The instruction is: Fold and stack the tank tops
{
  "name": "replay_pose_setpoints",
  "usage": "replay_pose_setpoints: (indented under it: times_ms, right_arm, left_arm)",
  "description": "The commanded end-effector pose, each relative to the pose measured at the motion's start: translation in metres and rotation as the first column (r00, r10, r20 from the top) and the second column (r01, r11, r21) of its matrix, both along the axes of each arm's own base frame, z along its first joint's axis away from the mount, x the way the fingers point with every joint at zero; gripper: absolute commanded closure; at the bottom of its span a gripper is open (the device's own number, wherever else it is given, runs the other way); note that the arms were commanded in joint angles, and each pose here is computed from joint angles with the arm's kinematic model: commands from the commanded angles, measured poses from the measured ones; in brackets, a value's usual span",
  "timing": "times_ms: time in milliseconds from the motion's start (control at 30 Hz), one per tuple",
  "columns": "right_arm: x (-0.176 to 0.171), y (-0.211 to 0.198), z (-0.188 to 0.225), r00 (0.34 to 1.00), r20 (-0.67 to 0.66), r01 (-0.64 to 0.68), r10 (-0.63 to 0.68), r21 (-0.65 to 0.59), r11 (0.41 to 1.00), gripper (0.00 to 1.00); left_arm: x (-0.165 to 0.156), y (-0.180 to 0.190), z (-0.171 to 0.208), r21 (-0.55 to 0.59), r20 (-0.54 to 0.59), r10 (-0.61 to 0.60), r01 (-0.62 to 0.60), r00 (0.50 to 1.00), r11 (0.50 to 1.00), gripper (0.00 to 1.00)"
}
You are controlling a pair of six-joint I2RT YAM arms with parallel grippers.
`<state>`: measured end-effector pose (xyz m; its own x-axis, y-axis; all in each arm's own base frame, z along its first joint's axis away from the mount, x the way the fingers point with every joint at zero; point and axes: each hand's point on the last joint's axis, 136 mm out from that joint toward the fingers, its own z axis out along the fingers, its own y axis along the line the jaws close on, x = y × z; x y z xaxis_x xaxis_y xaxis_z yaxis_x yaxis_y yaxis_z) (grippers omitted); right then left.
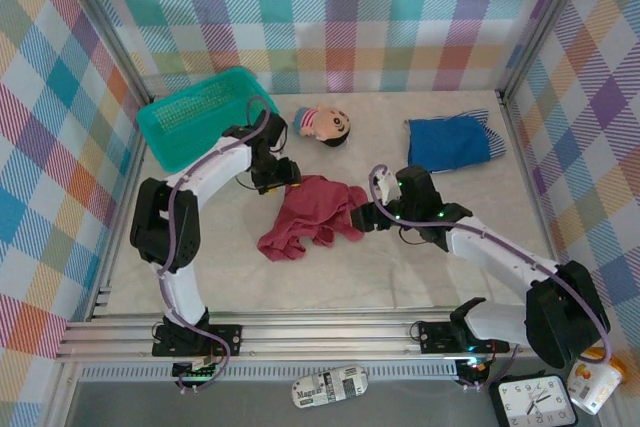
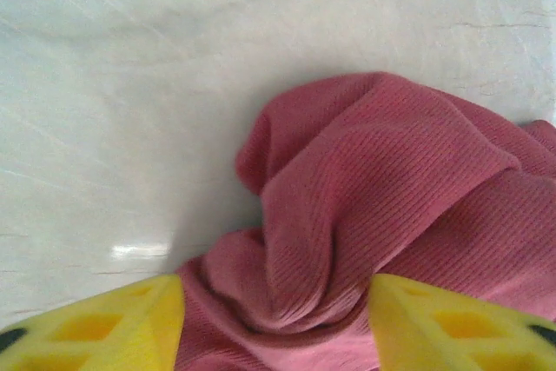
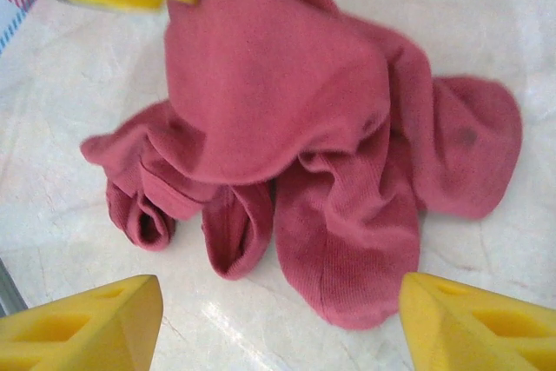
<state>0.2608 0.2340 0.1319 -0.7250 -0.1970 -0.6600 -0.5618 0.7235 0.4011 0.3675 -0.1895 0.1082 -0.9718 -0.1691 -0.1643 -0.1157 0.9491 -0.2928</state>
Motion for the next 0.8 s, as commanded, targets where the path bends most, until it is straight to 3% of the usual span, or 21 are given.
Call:
replay_pose_setpoints:
  times_ms: [0, 100, 200, 333, 500, 633, 767]
  right_arm:
    - [-0.006, 0.005, -0.021, 1.0, -0.03, -0.01, 0.008, -0.052, 0.999, 0.32]
    - [-0.001, -0.003, -0.047, 0.997, -0.071, 0.02, -0.031, -0.153, 0.988, 0.34]
    - [0.007, 0.003, -0.059, 0.996, -0.08, 0.014, -0.027, -0.165, 0.986, 0.33]
    - [0.019, 0.005, -0.08, 0.994, -0.105, 0.019, -0.043, -0.213, 0.977, 0.34]
    - [0.029, 0.018, -0.093, 0.989, -0.141, 0.017, -0.045, -0.195, 0.981, 0.45]
    - [0.032, 0.019, -0.094, 0.988, -0.143, 0.03, -0.059, -0.192, 0.981, 0.56]
    - [0.03, 0.013, -0.091, 0.989, -0.129, 0.041, -0.067, -0.192, 0.981, 0.73]
  left_arm:
    - [-0.03, 0.02, 0.041, 0.055, 0.057, -0.034, 0.031, 0.998, 0.998, 0.35]
    - [-0.08, 0.028, 0.018, 0.035, -0.028, 0.003, -0.003, 1.0, 0.999, 0.35]
    - [-0.125, 0.028, -0.003, 0.022, -0.077, 0.04, -0.038, 0.996, 0.999, 0.33]
    - [-0.154, 0.003, -0.009, -0.031, -0.036, 0.019, -0.02, 0.999, 0.999, 0.33]
    - [-0.154, -0.036, -0.02, -0.05, 0.021, -0.047, 0.048, 0.999, 0.998, 0.33]
    - [-0.14, -0.05, -0.033, 0.062, 0.023, -0.107, 0.105, 0.994, 0.993, 0.34]
    - [-0.125, -0.048, -0.059, 0.157, 0.017, -0.135, 0.131, 0.991, 0.979, 0.37]
